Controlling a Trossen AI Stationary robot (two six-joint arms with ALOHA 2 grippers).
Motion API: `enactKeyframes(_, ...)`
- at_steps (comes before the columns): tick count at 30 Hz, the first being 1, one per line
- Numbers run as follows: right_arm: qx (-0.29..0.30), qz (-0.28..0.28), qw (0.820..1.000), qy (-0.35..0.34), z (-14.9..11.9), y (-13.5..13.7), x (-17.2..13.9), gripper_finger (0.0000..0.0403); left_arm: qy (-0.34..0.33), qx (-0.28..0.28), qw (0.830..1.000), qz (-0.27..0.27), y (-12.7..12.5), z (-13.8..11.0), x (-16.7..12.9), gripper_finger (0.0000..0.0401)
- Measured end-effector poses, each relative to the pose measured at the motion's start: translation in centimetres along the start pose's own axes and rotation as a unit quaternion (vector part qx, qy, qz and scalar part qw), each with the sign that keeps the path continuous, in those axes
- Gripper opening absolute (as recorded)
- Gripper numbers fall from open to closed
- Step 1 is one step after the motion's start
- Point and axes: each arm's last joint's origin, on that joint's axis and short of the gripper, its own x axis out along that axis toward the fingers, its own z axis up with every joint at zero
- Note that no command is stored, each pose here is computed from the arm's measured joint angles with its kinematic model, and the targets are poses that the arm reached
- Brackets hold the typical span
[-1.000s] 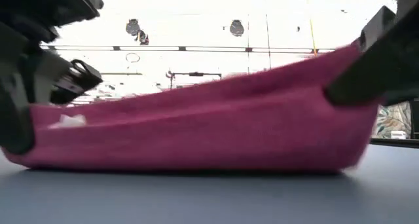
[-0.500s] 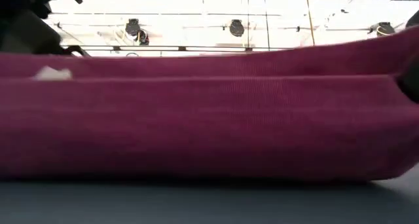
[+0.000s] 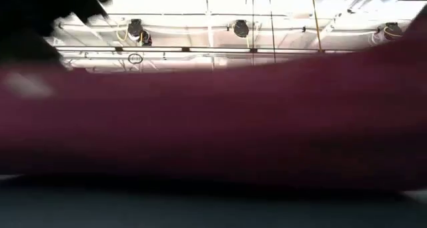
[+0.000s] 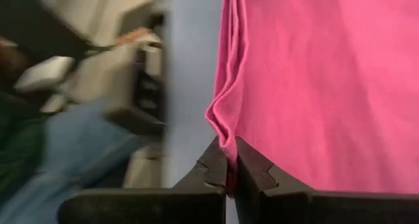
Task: Roll towel
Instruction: Roll the light red towel
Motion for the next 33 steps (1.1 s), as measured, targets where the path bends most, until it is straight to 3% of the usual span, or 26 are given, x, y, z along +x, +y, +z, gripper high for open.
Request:
enactKeyframes(4,-0.019,0.039,0.999,-0.017,0.0,1.0,-0.3,0.0000,-0.029,0.034,0.998,-0.045,-1.9,-0.1,0.1,0.0015)
enactKeyframes(6,-0.014,0.036,0.999,-0.016,-0.1,1.0,-0.3,0.0000,-0.030,0.047,0.998,-0.038,-2.1,-0.2,0.1,0.0015)
enactKeyframes(13,0.028,-0.014,0.999,0.012,-0.3,-0.7,0.7,0.0000,-0.013,0.029,0.999,0.035,0.9,-0.7,0.0,0.0015)
enactKeyframes(22,0.035,-0.022,0.999,0.023,0.1,-1.5,1.3,0.0000,-0.005,0.001,1.000,0.029,3.5,-0.9,-0.4,0.0015)
enactKeyframes(26,0.057,-0.023,0.998,0.020,-0.1,-1.4,1.1,0.0000,-0.004,-0.002,1.000,-0.004,3.4,-0.7,-0.4,0.0015)
enactKeyframes(33,0.071,0.058,0.996,0.019,0.0,0.2,0.9,0.0000,0.004,-0.005,0.996,-0.093,2.9,0.0,-0.8,0.0015)
